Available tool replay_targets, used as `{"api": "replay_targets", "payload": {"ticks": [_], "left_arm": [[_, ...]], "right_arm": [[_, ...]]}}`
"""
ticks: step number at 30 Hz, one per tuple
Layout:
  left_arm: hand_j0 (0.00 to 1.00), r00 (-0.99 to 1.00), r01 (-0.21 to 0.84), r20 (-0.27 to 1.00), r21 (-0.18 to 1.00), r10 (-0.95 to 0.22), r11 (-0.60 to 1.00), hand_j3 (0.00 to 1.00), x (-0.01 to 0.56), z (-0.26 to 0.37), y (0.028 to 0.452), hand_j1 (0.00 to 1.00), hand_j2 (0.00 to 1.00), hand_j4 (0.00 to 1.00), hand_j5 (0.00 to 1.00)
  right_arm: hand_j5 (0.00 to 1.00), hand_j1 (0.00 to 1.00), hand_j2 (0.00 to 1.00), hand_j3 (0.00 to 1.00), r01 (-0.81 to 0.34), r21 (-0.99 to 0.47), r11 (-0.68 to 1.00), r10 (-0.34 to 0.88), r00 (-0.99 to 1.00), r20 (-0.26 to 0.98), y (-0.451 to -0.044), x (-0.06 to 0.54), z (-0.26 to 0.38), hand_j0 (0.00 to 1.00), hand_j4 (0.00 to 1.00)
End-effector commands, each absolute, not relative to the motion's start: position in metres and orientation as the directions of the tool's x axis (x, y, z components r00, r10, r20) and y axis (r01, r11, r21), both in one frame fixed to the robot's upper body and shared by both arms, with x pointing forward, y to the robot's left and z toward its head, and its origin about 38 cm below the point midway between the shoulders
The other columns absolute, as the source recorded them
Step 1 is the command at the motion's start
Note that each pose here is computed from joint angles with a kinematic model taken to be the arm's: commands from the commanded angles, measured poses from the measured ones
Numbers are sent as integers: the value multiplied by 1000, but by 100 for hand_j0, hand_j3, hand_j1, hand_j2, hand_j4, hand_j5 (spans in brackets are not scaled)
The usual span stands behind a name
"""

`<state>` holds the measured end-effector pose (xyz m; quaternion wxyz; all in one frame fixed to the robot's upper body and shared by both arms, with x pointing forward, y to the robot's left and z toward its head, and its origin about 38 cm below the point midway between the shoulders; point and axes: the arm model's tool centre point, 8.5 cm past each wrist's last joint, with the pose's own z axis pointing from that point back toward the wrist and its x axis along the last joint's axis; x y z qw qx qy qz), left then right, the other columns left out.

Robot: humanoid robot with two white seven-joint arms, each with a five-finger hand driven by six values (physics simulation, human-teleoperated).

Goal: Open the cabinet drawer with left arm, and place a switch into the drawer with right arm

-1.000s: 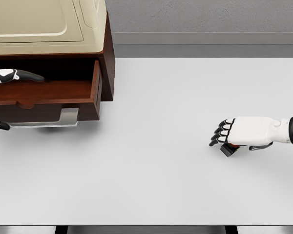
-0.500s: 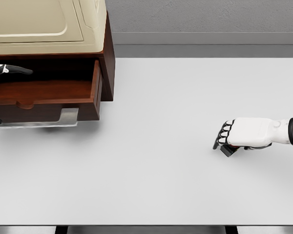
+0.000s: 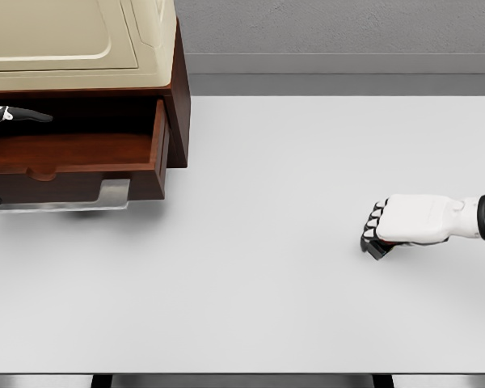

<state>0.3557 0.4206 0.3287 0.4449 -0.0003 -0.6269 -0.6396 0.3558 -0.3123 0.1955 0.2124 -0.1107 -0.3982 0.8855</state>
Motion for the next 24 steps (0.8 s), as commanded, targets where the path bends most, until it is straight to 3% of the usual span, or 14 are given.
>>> {"api": "replay_targets", "payload": {"ticks": [1, 19, 24], "left_arm": [[100, -601, 571, 564, 799, -566, 190, 100, 356, 329, 421, 100, 100, 100, 100], [100, -571, 562, 563, 799, -597, 216, 100, 360, 329, 436, 100, 100, 100, 100], [100, -564, 561, 564, 798, -604, 221, 100, 360, 328, 440, 100, 100, 100, 100]], "right_arm": [[56, 56, 56, 56, -290, -754, -590, 467, -884, -25, -313, 356, 196, 56, 56], [33, 33, 33, 33, -297, -799, -523, 507, -862, -11, -320, 367, 216, 33, 33], [32, 32, 32, 32, -278, -818, -504, 511, -859, -24, -318, 373, 226, 32, 32]]}}
